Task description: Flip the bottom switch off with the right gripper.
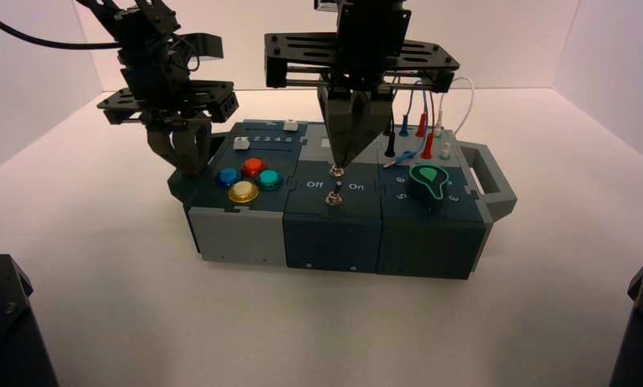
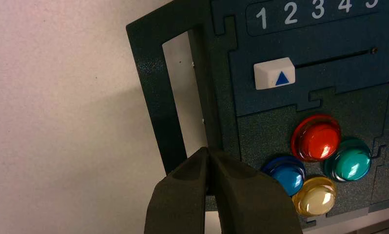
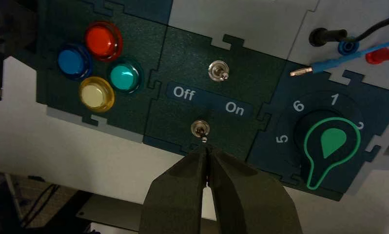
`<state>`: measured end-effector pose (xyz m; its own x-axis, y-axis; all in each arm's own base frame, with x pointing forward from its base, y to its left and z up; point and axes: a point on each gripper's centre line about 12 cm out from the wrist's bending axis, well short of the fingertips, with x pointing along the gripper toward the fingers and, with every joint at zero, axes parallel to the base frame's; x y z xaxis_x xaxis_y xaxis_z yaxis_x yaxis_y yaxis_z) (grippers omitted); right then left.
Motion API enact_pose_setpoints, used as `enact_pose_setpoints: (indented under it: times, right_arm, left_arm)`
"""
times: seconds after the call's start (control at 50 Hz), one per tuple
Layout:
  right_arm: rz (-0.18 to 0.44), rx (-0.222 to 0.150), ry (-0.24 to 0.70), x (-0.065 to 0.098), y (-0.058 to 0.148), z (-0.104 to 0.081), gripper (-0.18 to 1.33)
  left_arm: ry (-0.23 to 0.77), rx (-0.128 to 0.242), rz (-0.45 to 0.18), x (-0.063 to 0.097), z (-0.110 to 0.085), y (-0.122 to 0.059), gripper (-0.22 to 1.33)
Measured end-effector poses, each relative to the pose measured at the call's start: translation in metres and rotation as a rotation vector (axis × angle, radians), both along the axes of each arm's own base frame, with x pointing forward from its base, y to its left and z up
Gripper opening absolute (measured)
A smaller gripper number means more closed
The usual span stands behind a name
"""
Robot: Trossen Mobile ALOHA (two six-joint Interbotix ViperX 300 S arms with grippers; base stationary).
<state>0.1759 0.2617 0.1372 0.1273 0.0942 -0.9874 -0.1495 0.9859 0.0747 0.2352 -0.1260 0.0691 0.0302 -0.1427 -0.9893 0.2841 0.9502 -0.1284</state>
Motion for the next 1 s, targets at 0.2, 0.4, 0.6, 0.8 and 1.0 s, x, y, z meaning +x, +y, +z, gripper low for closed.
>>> enact_pose_setpoints:
  times: [0.2,0.4,0.6,0.8,1.0]
  right_arm:
    - [-0.013,-0.033,0.008,-0.002,-0.006,-0.007,-0.14]
    - [-0.012,-0.056,0.021,-0.003,-0.006,-0.015,-0.14]
    - [-0.010,-0.056,0.021,-0.001,-0.004,-0.021,-0.14]
    - [-0.013,-0.051,0.022,0.000,-0.002,-0.028,-0.14]
    - [-0.011,-0.060,0.026,0.000,-0.001,-0.034,-0.14]
  left_arm:
    - [-0.003,0.002,-0.005,0.000,0.000,0.000,-0.16]
    - [-0.012,0.008,-0.026,0.000,0.000,-0.002,-0.16]
    - [-0.018,0.011,-0.039,0.000,0.000,-0.003,-0.17]
    - [-0.020,0.016,-0.045,0.000,0.000,-0.002,-0.16]
    - [-0.022,0.017,-0.049,0.000,0.000,-0.003,-0.16]
